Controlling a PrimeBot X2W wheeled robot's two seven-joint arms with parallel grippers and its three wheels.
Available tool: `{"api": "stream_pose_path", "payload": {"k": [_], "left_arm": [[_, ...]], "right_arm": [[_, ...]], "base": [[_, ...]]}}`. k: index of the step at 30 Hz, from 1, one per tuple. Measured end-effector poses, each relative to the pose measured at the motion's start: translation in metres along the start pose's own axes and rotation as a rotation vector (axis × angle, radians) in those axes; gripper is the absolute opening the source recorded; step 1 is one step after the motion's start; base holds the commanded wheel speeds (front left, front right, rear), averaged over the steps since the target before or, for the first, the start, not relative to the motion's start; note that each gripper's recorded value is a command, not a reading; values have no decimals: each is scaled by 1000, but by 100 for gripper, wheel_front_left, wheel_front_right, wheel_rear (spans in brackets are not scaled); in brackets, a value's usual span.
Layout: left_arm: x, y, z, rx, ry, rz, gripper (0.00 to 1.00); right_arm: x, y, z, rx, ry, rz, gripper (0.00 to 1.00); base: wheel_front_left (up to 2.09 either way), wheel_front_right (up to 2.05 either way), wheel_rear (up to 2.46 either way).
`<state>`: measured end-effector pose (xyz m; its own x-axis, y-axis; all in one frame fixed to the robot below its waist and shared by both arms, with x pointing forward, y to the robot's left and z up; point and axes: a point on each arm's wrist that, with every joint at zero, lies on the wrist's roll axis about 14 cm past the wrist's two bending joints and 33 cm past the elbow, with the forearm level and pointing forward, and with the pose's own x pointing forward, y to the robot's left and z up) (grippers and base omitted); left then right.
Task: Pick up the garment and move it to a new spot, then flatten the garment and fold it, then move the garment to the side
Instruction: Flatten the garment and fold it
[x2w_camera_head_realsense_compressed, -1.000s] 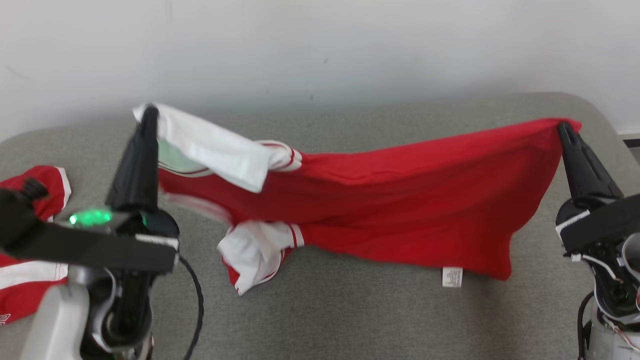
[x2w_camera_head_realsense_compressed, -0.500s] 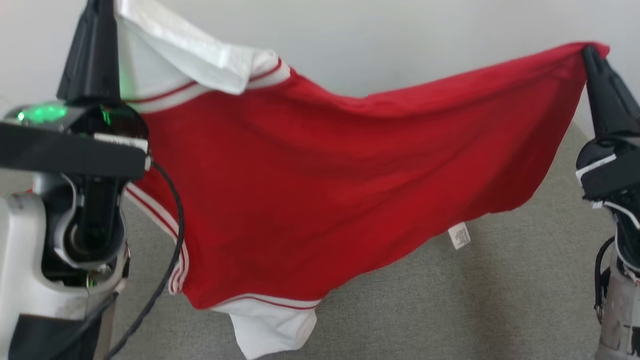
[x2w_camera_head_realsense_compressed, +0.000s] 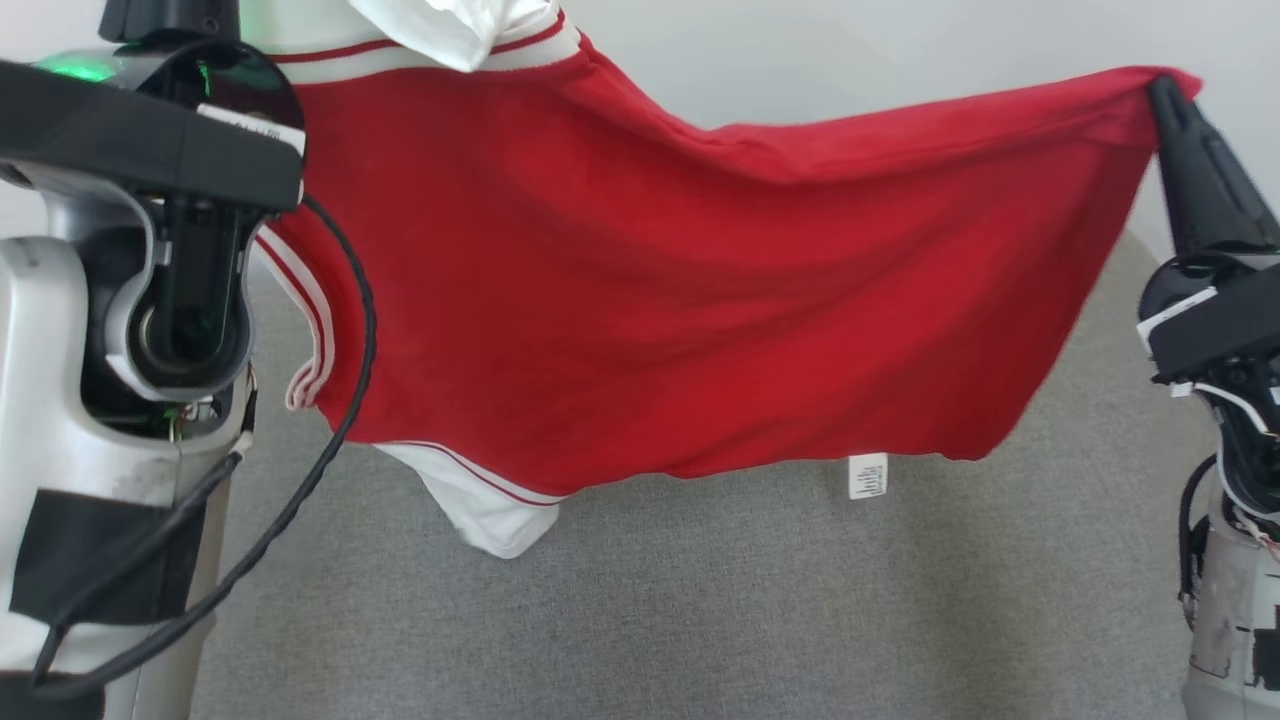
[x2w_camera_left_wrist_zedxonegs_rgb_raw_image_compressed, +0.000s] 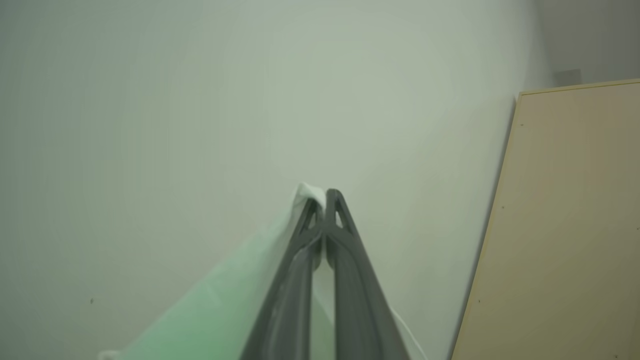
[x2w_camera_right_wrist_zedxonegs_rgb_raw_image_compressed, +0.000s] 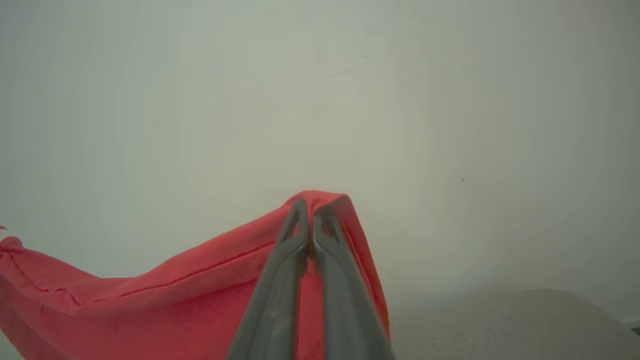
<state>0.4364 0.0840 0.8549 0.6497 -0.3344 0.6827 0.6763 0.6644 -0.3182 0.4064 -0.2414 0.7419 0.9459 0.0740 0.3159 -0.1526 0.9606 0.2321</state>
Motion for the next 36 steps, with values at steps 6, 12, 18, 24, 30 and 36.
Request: {"api": "stream_pose_path", "payload": {"k": [6,12,18,24,30,36], "left_arm": [[13,29,-26,20,58,56,0],[34,61,-51,97,103,91,0],[61,87,-53,187,31,87,0],[81,106,-55,272,-88,53,0],[96,96,-36,334,-215,-21,0],[71,121,-94,284,-130,21,0]], "right_arm": [[19,-3,-27,54,69,6,0],[51,-7,-50,56,113,11,0],[94,-15,-64,17,83,-2,0],[132,-22,-67,-32,-34,-22,0],[154,-33,-58,-93,-189,-51,0],[162,-42,-114,-172,-96,-50,0]], "base": [[0,0,0],[0,0,0],[0,0,0],[0,0,0],[0,0,0],[0,0,0]]}}
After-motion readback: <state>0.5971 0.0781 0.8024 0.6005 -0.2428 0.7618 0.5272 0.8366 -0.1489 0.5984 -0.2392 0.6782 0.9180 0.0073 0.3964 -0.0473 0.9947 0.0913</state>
